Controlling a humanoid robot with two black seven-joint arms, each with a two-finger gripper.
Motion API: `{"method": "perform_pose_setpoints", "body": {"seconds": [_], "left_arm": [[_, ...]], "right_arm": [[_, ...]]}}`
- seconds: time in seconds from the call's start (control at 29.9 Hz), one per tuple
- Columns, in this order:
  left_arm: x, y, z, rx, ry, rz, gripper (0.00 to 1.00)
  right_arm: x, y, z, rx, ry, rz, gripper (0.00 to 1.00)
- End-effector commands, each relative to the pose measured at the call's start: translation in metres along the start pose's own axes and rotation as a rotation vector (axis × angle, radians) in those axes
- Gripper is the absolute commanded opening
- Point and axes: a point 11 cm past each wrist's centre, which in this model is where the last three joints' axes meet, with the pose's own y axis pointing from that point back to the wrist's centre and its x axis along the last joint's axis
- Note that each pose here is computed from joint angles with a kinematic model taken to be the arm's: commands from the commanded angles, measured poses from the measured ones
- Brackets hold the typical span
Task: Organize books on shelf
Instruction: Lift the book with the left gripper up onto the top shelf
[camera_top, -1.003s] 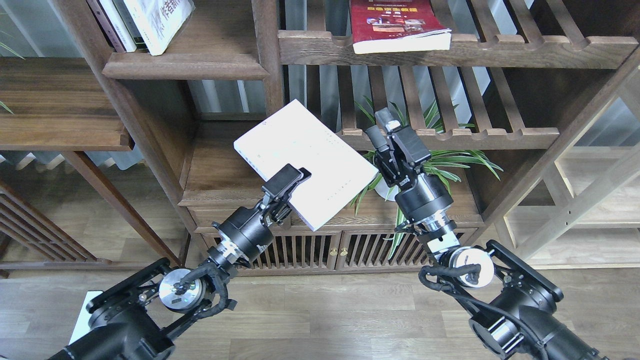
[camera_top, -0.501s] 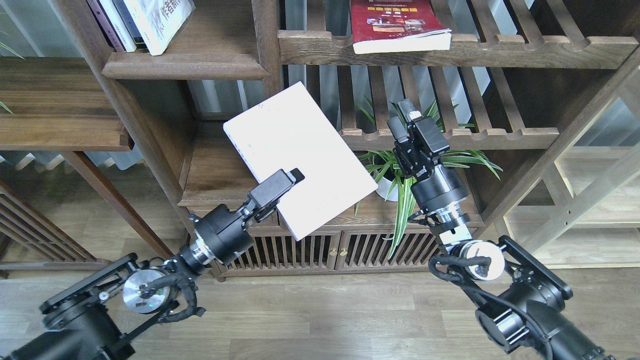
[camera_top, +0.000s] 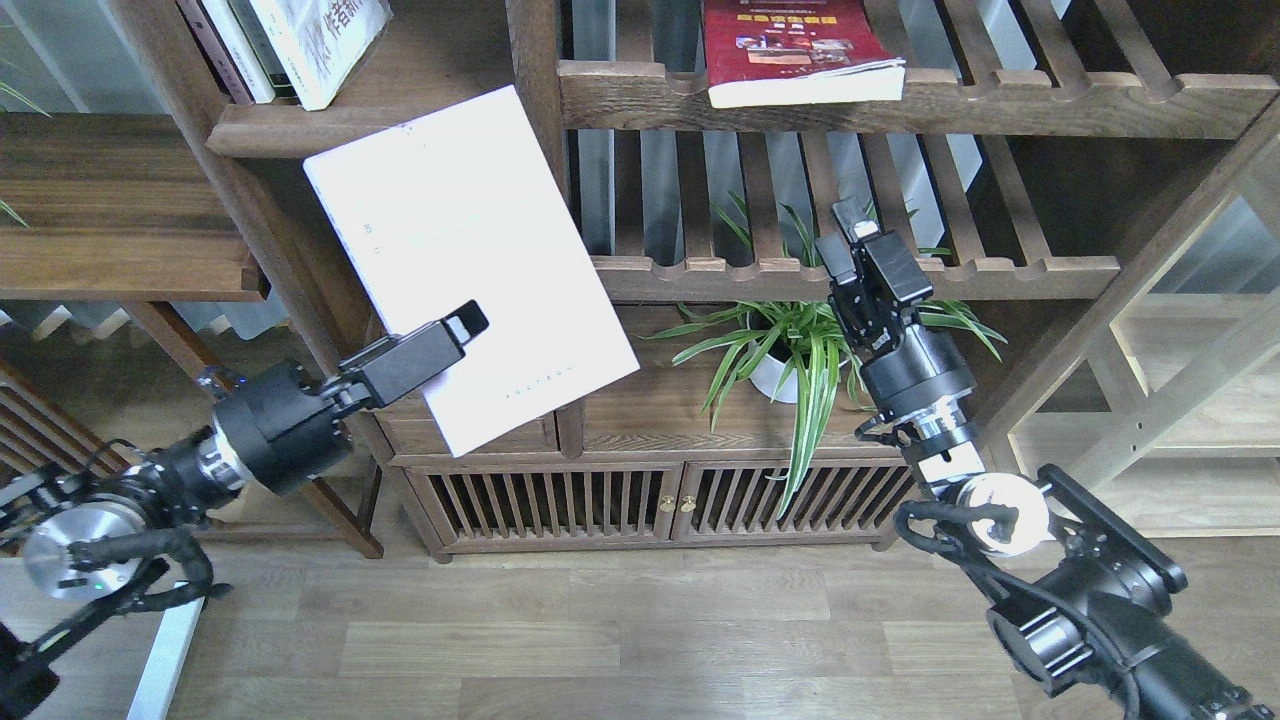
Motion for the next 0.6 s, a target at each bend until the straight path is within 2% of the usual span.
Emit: {"method": "perform_pose_setpoints", "body": {"seconds": [0.0, 0.3, 0.57], "left_arm": [[0.005, 0.018, 0.028, 0.02, -0.112, 0.05, 0.0], [0.0, 0.061, 0.114, -0.038, -0.366, 0.174, 0.0], [-0.002, 0.083, 0.15, -0.017, -0.472, 0.259, 0.0]], "right_arm": [[-0.001, -0.003, -0.008, -0.005, 0.034, 0.0, 0.7], [-0.006, -0.009, -0.006, -0.022, 0.054, -0.019, 0.71], [-0.016, -0.022, 0.003, -0.034, 0.048, -0.059, 0.71]]}}
